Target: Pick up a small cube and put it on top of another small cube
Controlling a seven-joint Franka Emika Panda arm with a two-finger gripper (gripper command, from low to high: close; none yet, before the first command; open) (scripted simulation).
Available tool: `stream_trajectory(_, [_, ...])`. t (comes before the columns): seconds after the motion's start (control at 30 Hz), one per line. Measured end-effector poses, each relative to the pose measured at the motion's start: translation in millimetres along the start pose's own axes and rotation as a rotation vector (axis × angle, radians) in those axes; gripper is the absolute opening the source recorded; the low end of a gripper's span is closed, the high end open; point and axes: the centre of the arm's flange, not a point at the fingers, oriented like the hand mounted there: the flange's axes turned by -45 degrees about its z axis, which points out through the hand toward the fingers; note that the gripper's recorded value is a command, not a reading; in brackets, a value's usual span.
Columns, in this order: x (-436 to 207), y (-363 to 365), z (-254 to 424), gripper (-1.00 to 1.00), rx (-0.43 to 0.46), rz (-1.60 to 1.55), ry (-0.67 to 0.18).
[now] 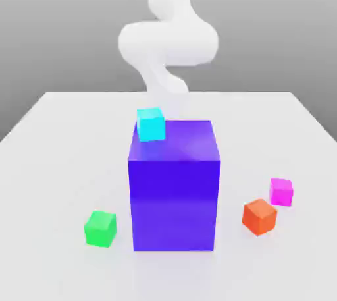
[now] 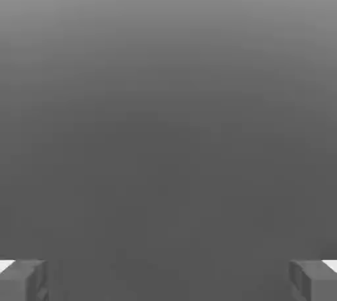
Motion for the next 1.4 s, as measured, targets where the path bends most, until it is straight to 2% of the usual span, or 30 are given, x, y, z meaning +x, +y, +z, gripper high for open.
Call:
stream_trajectory(0.37, [-45, -95, 124, 0.0, 0.184, -0.656, -0.135])
stream_trajectory(0.73, [-135, -194, 209, 0.0, 0.414, -1.312, -0.195])
stream_trajectory(1.1, [-260, -271, 253, 0.0, 0.692, -1.965, -0.179])
stream_trajectory(1.4, [-375, -307, 260, 0.0, 0.967, -2.492, -0.096])
